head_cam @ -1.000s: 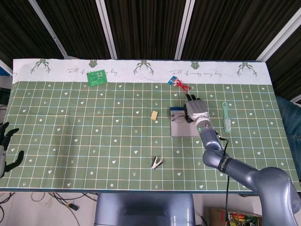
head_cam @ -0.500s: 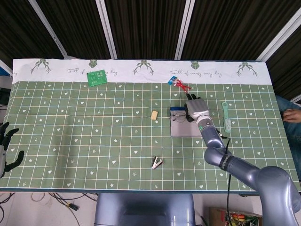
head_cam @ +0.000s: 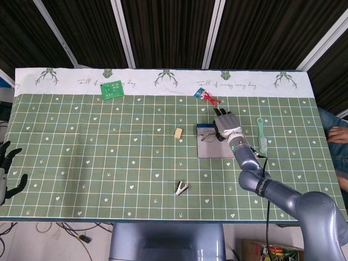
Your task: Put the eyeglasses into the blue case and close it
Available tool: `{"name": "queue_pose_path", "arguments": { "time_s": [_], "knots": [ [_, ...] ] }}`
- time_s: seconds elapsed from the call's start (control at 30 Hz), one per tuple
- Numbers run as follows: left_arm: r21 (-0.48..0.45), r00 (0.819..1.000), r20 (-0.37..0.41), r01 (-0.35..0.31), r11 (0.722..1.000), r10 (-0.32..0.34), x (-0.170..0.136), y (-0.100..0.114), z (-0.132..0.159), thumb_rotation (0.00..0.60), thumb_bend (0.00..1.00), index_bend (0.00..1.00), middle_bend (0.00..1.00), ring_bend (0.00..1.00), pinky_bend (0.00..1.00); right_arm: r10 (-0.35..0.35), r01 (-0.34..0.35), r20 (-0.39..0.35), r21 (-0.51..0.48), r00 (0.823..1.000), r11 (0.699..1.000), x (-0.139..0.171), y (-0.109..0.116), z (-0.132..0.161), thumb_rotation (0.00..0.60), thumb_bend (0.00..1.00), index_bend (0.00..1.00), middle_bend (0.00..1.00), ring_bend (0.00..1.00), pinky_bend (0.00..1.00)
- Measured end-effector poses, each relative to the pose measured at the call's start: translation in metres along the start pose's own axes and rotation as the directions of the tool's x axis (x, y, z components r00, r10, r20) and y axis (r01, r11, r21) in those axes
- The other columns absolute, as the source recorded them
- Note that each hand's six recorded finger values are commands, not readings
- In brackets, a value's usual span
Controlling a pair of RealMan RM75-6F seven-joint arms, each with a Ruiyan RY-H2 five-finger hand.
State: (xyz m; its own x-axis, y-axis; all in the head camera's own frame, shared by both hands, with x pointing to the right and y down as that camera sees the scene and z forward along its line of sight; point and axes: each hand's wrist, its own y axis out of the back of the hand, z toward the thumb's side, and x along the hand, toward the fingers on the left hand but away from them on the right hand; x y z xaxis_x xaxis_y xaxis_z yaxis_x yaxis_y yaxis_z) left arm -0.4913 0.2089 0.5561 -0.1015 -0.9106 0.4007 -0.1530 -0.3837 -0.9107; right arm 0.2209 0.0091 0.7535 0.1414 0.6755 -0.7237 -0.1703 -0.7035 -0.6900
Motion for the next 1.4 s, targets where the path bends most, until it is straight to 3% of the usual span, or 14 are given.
{"name": "queue_pose_path", "arguments": {
  "time_s": [0.33, 0.6, 0.67, 1.4],
  "knots": [
    [-0.002, 1.0, 0.0, 0.0, 1.0, 0.0, 0.0, 0.0, 0.001, 0.6, 0.38, 0.15, 0.0, 0.0, 0.0, 0.016, -0.016, 0.003, -0.022, 1.0, 1.0, -0.003, -0.001, -0.008, 0.6, 0.52, 0.6, 0.03, 0.04, 0.19],
    [-0.002, 1.0, -0.001, 0.002, 1.0, -0.002, 0.0, 0.0, 0.0, 0.6, 0.38, 0.15, 0.0, 0.0, 0.0, 0.03, -0.03, 0.007, -0.034, 1.0, 0.999, -0.005, -0.005, -0.011, 0.6, 0.45, 0.36, 0.02, 0.03, 0.19],
    [-0.002, 1.0, 0.0, 0.003, 1.0, -0.003, 0.0, 0.0, 0.0, 0.6, 0.38, 0.15, 0.0, 0.0, 0.0, 0.034, -0.034, 0.009, -0.035, 0.999, 0.999, -0.005, -0.006, -0.012, 0.6, 0.45, 0.33, 0.02, 0.03, 0.19],
    [-0.006, 1.0, 0.001, 0.004, 1.0, -0.004, 0.0, 0.0, 0.001, 0.6, 0.38, 0.15, 0.0, 0.0, 0.0, 0.015, -0.014, 0.015, -0.063, 1.0, 0.998, -0.007, -0.003, 0.001, 0.6, 0.45, 0.29, 0.02, 0.04, 0.19]
  ]
}}
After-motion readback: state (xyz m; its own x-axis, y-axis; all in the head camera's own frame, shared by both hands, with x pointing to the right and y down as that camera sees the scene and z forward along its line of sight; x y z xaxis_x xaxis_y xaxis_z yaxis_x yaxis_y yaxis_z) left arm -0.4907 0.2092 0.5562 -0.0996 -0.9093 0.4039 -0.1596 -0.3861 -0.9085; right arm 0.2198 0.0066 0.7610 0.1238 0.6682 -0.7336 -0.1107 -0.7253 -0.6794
